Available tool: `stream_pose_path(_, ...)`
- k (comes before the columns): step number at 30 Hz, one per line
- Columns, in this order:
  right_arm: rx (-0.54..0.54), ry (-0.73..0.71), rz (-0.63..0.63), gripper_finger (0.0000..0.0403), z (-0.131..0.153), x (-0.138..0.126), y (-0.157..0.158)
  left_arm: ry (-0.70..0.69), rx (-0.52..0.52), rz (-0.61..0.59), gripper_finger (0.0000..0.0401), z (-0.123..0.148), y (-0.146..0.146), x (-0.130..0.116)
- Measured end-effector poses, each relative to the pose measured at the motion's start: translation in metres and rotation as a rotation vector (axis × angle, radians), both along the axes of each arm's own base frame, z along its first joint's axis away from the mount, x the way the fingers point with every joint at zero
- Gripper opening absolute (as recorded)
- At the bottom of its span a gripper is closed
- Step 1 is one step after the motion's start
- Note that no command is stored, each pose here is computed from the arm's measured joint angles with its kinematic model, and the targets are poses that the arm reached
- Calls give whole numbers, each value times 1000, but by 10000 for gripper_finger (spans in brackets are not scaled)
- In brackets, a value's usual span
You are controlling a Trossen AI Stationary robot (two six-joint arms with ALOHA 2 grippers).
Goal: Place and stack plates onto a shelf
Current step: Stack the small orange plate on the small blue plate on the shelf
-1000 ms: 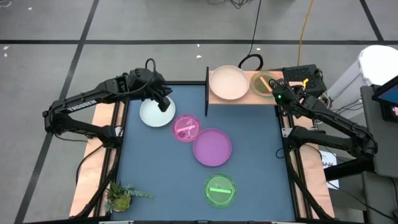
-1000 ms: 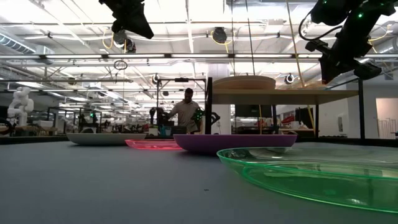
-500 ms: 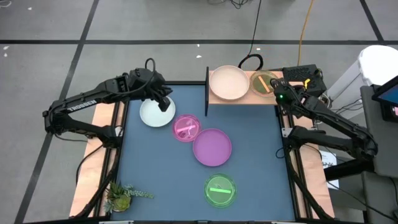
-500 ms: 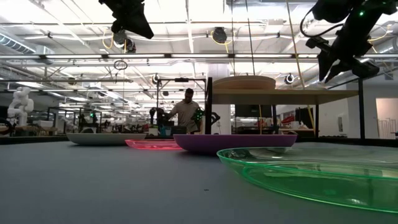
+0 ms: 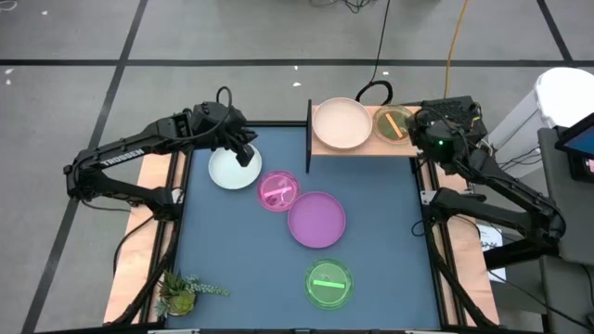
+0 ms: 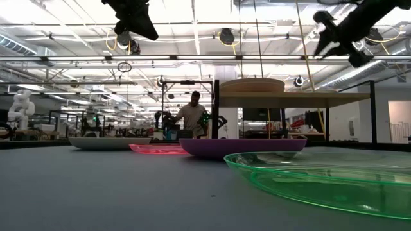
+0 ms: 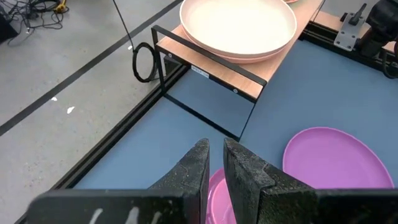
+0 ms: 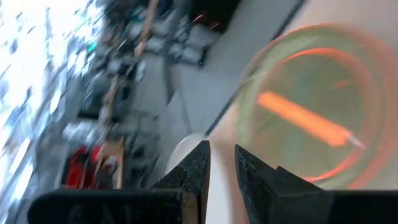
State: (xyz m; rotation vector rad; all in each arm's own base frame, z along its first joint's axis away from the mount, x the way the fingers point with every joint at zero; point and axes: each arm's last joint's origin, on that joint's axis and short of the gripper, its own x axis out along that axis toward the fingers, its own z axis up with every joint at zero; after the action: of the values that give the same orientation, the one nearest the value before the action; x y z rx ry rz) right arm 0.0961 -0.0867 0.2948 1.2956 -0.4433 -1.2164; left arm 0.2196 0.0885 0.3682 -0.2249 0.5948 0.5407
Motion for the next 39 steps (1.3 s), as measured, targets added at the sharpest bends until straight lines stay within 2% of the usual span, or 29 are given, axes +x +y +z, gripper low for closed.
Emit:
stream_pose_path(6,-112,2,218,61,11,11,4,15,-15,-8,53,-3,1,2)
stream_pose_path(11,-113,4,270,53,11,16,9,36,-46,-37,53,-8,1,7)
stream_pose_path(15,-156,-10,303,34,17,21,10,41,-76,-61,53,-11,-1,11)
stream_pose_path(19,-243,25,325,5,42,30,9,17,-134,-71,53,-12,-7,14)
stream_pose_path(24,-336,224,299,1,89,46,-6,5,-165,-98,53,-12,-19,17)
stream_pose_path(28,-277,491,332,0,113,60,-29,6,-157,-117,53,-12,-25,22)
stream_pose_path(31,-203,659,399,0,120,67,-48,2,-154,-122,53,-12,-26,23)
stream_pose_path(35,-70,848,419,0,111,69,-76,-8,-149,-119,53,-11,-26,23)
stream_pose_path(39,107,883,459,0,89,63,-102,-13,-157,-105,53,-11,-26,23)
